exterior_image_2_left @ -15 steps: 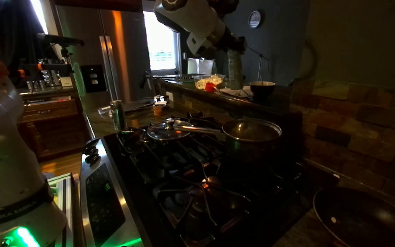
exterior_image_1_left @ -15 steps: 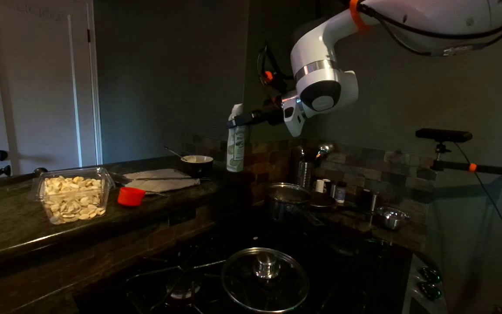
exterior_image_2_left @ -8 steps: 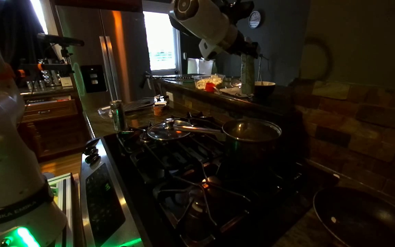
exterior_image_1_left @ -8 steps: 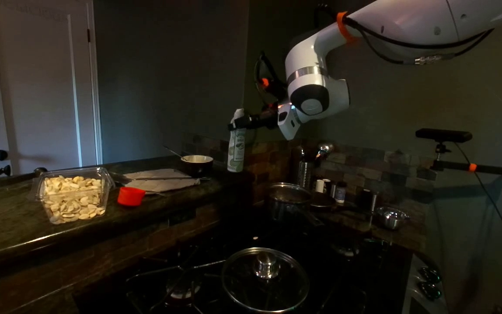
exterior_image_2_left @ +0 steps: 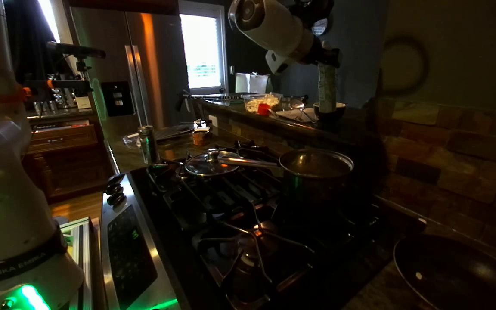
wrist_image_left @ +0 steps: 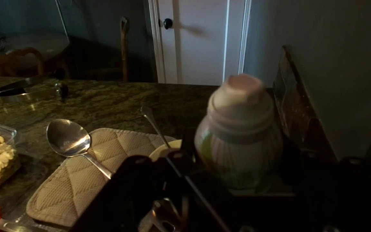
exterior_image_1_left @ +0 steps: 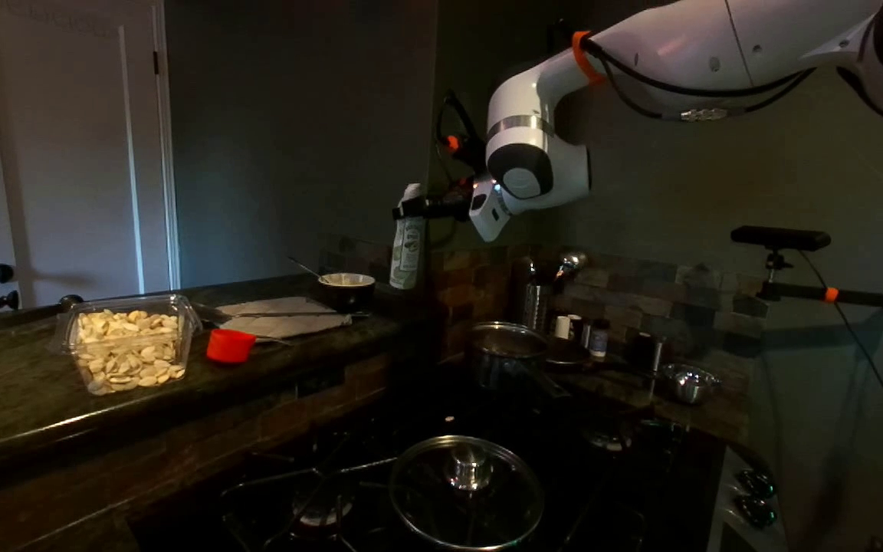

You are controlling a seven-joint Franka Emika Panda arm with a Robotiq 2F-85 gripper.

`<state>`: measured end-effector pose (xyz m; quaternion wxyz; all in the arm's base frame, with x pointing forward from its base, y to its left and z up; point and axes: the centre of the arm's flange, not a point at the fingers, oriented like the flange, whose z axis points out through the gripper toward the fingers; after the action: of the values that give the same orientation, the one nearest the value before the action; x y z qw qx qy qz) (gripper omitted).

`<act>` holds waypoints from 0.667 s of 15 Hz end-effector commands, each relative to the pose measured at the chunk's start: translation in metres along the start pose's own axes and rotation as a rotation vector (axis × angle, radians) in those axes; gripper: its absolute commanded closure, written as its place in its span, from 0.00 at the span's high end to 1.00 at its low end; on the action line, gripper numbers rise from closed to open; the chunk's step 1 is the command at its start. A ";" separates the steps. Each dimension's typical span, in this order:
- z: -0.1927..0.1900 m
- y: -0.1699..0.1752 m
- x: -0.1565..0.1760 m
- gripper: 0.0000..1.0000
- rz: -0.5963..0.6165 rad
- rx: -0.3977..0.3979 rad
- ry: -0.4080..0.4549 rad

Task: Put the white bottle on the top counter

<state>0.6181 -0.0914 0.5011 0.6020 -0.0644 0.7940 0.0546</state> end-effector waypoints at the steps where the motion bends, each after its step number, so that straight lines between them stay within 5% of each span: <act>1: 0.028 -0.012 0.007 0.34 0.022 0.064 0.015; 10: 0.066 -0.015 0.020 0.34 0.089 0.089 -0.013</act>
<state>0.6641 -0.1010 0.4724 0.6019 -0.0214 0.7965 0.0533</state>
